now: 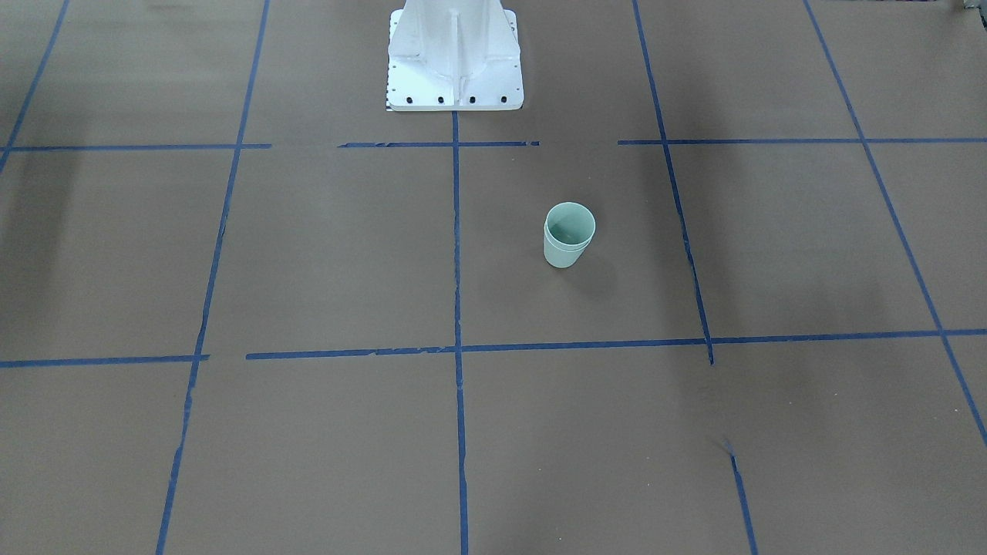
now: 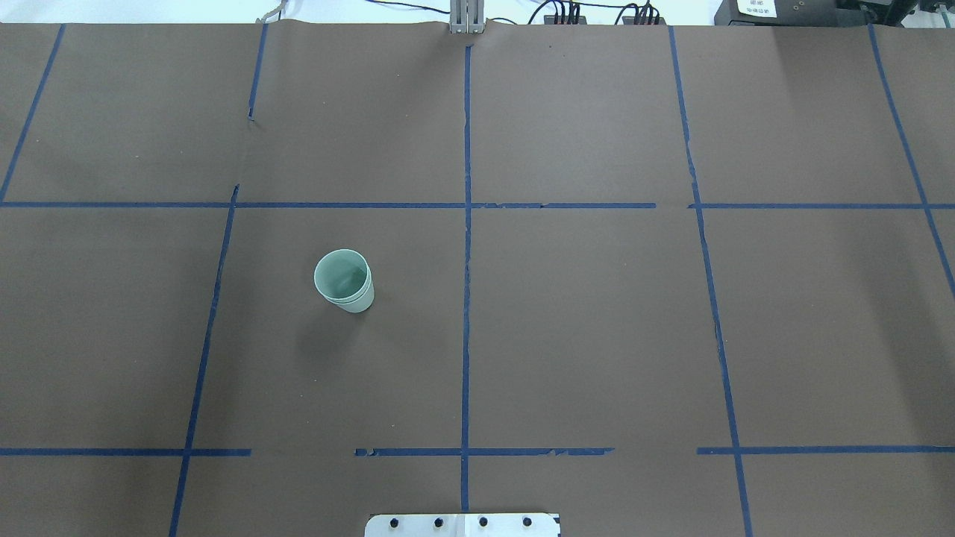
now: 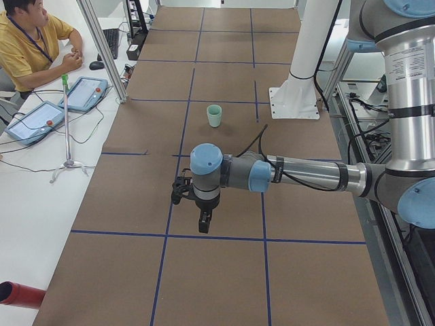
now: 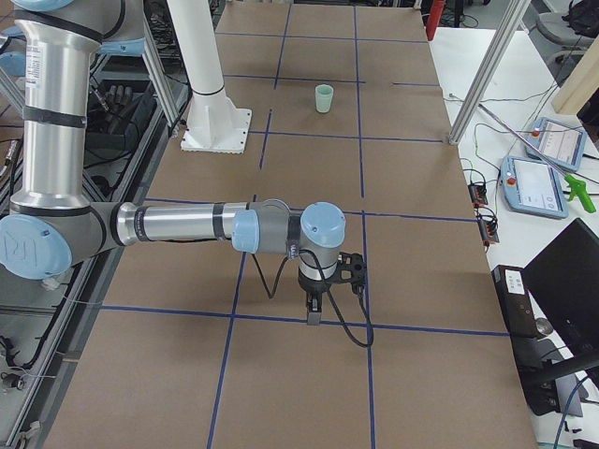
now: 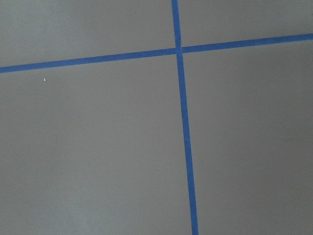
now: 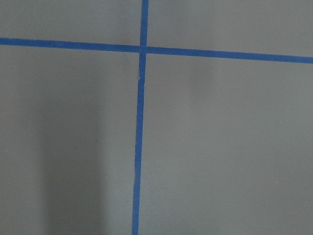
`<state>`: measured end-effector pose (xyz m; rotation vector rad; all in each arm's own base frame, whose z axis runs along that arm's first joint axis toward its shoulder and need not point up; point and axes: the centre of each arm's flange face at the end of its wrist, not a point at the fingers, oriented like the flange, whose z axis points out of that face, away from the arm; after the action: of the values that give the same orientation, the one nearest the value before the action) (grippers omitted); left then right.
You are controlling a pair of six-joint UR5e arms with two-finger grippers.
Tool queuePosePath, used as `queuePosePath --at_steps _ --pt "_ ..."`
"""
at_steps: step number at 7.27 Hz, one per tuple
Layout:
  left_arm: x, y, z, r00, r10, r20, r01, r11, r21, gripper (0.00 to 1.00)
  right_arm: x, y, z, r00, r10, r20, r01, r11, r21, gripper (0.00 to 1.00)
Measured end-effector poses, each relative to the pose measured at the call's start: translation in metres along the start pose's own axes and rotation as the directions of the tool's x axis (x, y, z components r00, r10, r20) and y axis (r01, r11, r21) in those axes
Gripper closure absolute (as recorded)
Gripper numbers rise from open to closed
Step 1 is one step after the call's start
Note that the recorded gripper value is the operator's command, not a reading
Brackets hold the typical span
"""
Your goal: Stack cups
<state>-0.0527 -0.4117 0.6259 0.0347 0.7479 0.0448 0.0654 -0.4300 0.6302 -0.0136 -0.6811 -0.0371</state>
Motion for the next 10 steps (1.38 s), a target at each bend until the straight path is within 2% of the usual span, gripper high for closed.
queuePosePath --at_steps 1,3,10 --pt "0.0018 0.0006 0.0007 0.999 -0.006 -0.035 0.006 1.0 -0.004 0.0 0.0 0.0 0.0 1.0 0.0 0.0 0.0 1.0 0.0 0.0" --pt "0.0022 -0.0004 0.0027 0.998 -0.007 -0.061 0.007 1.0 -0.006 0.0 0.0001 0.0003 0.0002 1.0 0.0 0.0 0.0 1.0 -0.001 0.0" --pt "0.0022 -0.0019 0.0026 0.998 -0.003 -0.063 0.003 1.0 -0.004 0.0 0.0001 0.0 0.0 1.0 0.0 0.0 0.0 1.0 0.0 0.0"
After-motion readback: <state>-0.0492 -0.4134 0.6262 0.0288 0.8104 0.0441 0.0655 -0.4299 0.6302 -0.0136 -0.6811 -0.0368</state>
